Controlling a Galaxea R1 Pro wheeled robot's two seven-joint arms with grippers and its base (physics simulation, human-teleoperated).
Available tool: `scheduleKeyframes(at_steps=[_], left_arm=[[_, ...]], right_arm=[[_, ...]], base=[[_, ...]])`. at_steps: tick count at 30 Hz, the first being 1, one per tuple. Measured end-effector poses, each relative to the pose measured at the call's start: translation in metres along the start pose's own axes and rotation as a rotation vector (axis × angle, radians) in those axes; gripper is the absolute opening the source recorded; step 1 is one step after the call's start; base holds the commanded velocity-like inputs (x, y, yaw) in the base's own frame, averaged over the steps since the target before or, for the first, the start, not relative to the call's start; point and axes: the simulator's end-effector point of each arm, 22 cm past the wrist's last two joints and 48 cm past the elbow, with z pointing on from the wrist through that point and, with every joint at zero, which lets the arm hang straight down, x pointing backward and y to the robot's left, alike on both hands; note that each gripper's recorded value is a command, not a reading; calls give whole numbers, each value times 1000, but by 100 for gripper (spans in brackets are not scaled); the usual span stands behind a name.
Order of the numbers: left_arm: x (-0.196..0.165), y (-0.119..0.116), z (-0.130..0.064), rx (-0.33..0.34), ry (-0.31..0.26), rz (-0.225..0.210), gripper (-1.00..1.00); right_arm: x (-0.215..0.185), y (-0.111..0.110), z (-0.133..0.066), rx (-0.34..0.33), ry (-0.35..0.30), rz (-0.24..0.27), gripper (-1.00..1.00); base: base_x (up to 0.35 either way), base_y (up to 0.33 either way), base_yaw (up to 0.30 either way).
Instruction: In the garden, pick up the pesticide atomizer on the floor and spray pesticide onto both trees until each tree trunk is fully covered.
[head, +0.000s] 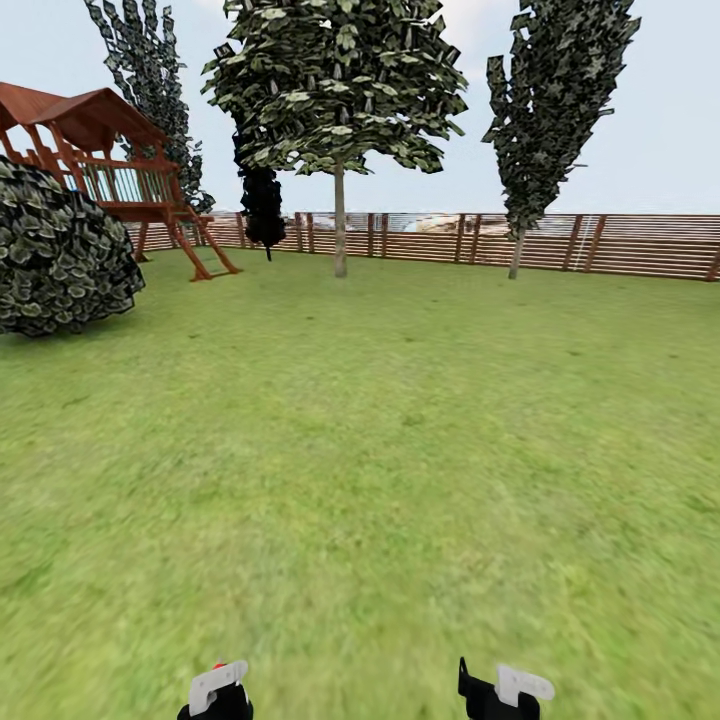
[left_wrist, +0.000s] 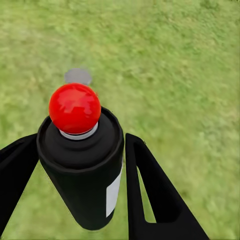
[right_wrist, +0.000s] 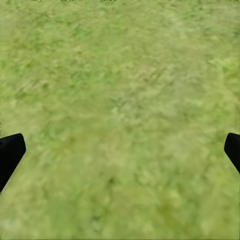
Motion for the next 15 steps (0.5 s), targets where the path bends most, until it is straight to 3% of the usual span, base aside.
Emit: scheduleKeyframes(at_steps=[15], left_arm=[[0, 0, 0, 0, 1, 0, -100]], right_arm=[[0, 0, 0, -1, 0, -1, 100]], base=[[339, 96, 0]])
